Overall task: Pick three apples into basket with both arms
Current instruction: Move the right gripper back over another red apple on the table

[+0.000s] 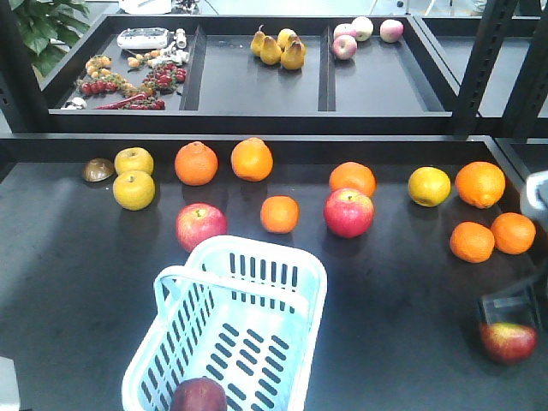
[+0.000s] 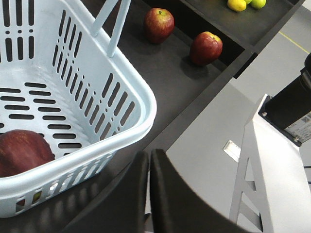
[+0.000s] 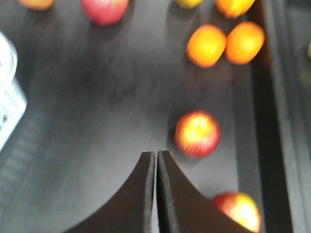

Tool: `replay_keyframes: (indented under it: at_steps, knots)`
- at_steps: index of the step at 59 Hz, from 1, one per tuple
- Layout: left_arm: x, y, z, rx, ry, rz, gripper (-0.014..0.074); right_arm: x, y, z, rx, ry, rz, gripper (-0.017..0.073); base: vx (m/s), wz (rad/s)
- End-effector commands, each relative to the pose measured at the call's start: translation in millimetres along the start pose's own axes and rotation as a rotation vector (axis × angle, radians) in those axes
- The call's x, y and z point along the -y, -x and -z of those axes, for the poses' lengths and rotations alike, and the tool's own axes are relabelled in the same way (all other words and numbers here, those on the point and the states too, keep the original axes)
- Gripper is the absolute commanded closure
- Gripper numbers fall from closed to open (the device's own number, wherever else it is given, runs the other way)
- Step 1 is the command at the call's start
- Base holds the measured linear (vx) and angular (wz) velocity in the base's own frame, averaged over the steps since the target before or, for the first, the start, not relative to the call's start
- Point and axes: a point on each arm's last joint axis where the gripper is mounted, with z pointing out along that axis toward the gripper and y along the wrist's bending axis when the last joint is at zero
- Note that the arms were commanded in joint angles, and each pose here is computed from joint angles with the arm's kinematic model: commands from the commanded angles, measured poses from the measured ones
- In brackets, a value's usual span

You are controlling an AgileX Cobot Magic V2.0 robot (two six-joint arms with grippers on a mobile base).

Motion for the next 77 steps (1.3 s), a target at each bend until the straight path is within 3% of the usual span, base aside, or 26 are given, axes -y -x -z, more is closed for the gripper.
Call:
replay_keyframes:
  at_steps: [1,9,16,23,29,37,47,62,77]
  knots:
    - [0.4,7,1,0.009,0.010,-0.026,0.0600,6.0,31,13,0.115,-0.025,0.011,0.0538,0.00,0.00]
    - [0.4,7,1,0.009,0.010,-0.026,0.0600,19.0,60,14,0.096,-0.026,-0.040,0.0474,0.00,0.00]
    - [0.4,7,1,0.009,0.010,-0.026,0.0600,32.0,68,-5,-0.020,0.004,-0.049,0.0375,0.00,0.00]
    - [0.4,7,1,0.009,0.010,-0.026,0.0600,50.8,65,-41,-0.181,0.013,-0.103,0.0193,0.00,0.00]
    - [0.4,7,1,0.009,0.010,-0.026,0.0600,70.1,59,-74,-0.294,-0.044,-0.079,0.0020,0.00,0.00]
    - [0.4,7,1,0.009,0.010,-0.026,0.0600,77.5,52,-102,-0.408,-0.060,-0.102,-0.0100,0.00,0.00]
    - [0.4,7,1,0.009,0.010,-0.026,0.0600,75.1,48,-137,-0.483,-0.061,-0.082,-0.0109,0.00,0.00]
    - [0.4,7,1,0.009,0.010,-0.026,0.0600,101.3,24,-202,-0.690,-0.039,-0.222,-0.0099,0.00,0.00]
    - [0.4,7,1,0.009,0.010,-0.026,0.0600,107.8,8,-235,-0.724,0.029,-0.230,-0.0081,0.00,0.00]
